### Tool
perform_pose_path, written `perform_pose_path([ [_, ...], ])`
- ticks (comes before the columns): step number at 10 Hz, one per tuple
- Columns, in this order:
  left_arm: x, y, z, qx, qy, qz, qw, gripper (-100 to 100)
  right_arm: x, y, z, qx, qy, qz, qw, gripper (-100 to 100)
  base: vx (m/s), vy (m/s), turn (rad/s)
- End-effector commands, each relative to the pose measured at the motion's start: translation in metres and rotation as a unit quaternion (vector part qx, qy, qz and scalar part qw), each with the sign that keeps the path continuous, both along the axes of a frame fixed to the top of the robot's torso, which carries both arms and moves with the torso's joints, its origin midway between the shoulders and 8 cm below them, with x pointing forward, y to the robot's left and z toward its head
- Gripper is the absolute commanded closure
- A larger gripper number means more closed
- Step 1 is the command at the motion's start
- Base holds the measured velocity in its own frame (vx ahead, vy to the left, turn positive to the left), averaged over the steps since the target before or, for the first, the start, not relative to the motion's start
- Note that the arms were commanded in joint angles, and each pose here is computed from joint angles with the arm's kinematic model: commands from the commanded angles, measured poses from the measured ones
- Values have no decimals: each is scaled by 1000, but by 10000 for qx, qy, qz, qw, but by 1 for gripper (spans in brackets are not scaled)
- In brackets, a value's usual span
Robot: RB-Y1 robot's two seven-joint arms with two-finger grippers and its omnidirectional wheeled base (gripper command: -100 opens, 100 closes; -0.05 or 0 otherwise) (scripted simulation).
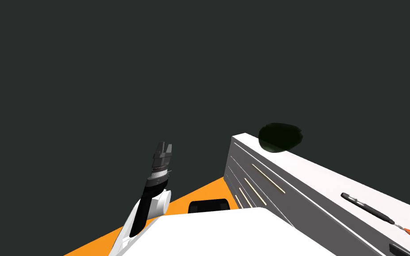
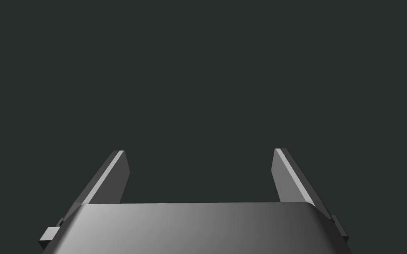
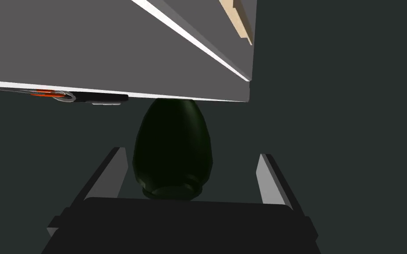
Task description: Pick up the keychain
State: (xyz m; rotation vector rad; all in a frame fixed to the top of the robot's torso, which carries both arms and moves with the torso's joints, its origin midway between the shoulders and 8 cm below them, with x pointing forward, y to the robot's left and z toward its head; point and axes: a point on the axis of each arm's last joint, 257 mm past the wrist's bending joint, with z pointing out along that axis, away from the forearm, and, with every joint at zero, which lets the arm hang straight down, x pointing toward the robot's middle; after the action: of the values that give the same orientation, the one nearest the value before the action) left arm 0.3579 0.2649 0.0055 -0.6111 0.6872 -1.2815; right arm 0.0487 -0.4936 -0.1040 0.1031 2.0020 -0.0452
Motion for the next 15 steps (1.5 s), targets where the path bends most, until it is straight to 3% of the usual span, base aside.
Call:
perform_pose_path([
  [1, 0, 0, 0, 0, 0, 0, 10000, 0, -7, -1, 0, -34, 200, 12, 9998, -100, 50, -33, 67],
  [3, 0, 0, 0, 0, 0, 0, 10000, 0, -16, -4, 1, -124, 699, 167, 9973, -100, 56, -45, 143],
  [5, 0, 0, 0, 0, 0, 0, 10000, 0, -26, -4, 0, -135, 1041, 204, 9943, -100, 48, -55, 82],
  [6, 0, 0, 0, 0, 0, 0, 10000, 0, -29, -4, 0, -132, 1083, 189, 9939, -100, 41, -47, 50],
  [8, 0, 0, 0, 0, 0, 0, 10000, 0, -37, -4, -1, -110, 1559, 310, 9872, -100, 55, -57, 93],
  [12, 0, 0, 0, 1, 0, 1, 10000, 0, -53, -2, -4, -16, 2124, 355, 9765, -100, 43, -79, 62],
  [14, 0, 0, 0, 0, 0, 0, 10000, 0, -64, 2, -8, 111, 2539, 399, 9663, -100, 32, -74, 50],
  [15, 0, 0, 0, 0, 0, 1, 10000, 0, -67, 2, -8, 118, 2592, 380, 9650, -100, 27, -57, 24],
])
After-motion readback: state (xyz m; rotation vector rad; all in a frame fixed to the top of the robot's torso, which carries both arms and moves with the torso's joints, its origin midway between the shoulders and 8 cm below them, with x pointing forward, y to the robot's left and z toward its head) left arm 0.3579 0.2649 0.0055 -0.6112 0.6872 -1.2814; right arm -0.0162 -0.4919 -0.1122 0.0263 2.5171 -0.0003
